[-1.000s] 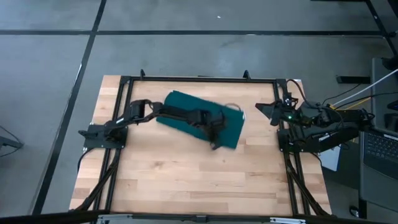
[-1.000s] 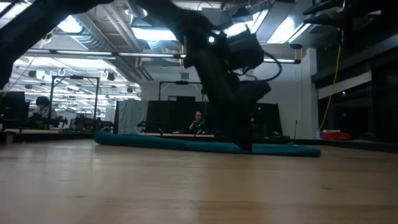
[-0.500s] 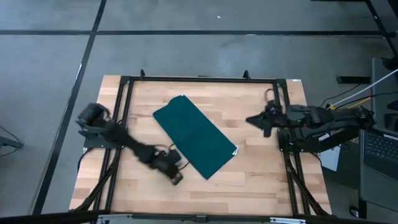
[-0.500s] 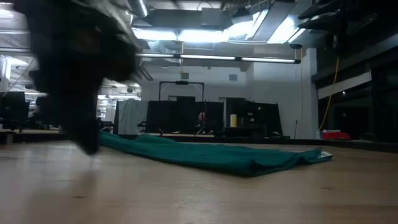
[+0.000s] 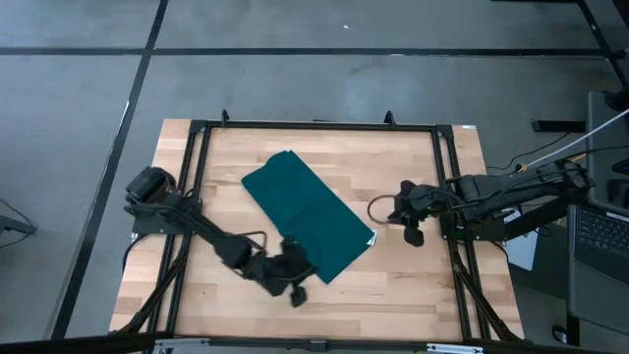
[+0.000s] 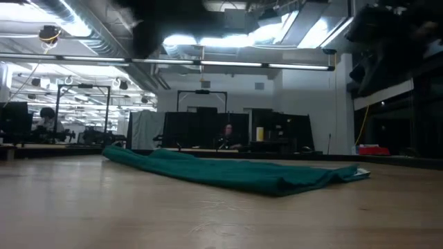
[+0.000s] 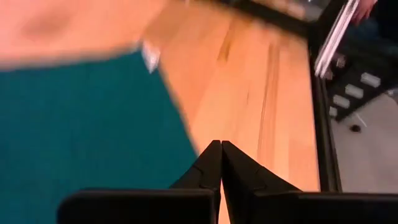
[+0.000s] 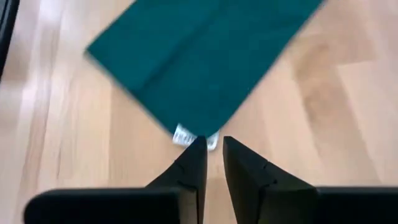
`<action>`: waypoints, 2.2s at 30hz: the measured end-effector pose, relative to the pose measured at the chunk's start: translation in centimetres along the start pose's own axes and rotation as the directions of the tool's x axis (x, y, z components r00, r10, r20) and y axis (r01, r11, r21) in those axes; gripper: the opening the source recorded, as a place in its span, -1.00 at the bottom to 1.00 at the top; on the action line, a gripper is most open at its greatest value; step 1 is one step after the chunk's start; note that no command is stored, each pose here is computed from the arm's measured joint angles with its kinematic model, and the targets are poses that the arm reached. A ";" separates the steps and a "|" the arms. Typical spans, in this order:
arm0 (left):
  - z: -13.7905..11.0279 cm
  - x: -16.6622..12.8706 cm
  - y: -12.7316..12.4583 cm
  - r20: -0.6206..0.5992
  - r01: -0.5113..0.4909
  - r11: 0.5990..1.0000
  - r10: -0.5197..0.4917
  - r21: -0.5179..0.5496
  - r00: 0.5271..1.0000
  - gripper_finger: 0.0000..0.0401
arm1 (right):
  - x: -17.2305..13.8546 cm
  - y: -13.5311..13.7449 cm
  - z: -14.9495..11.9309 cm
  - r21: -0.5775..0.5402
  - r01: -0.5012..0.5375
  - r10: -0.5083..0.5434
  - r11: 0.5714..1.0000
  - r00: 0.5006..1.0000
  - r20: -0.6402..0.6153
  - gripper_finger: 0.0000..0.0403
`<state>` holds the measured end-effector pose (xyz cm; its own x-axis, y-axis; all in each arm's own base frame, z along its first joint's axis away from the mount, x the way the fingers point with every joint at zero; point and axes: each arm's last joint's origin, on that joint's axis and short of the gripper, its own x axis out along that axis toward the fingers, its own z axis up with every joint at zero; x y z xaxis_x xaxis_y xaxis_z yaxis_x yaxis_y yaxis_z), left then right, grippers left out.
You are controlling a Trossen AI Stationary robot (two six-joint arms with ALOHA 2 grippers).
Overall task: Fold microfiber towels
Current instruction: Fold the green napkin
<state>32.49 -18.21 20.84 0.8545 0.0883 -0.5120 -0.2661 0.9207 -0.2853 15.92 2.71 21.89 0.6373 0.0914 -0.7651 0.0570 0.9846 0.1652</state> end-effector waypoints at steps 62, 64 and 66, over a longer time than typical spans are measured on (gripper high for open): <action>-10.4 -1.2 -6.9 -0.282 -0.363 0.914 0.305 -0.183 0.909 -0.73 | 12.5 8.3 4.6 -0.443 -0.528 0.569 0.725 0.821 -0.046 -0.40; -10.5 -1.7 -6.9 -0.308 -0.309 0.937 0.250 -0.160 0.918 -0.69 | 13.7 8.5 4.4 -0.412 -0.573 0.597 0.709 0.798 -0.082 -0.40; -10.6 -1.9 -6.6 -0.343 -0.283 0.954 0.234 -0.102 0.910 -0.66 | 14.3 8.6 4.6 -0.403 -0.585 0.605 0.704 0.791 -0.092 -0.39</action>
<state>27.85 -28.47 15.15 0.5622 0.1651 -0.8103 -0.5411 0.8144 -0.2095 29.08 11.85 15.23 0.4681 0.6814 -0.5627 -0.6425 0.6996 0.3127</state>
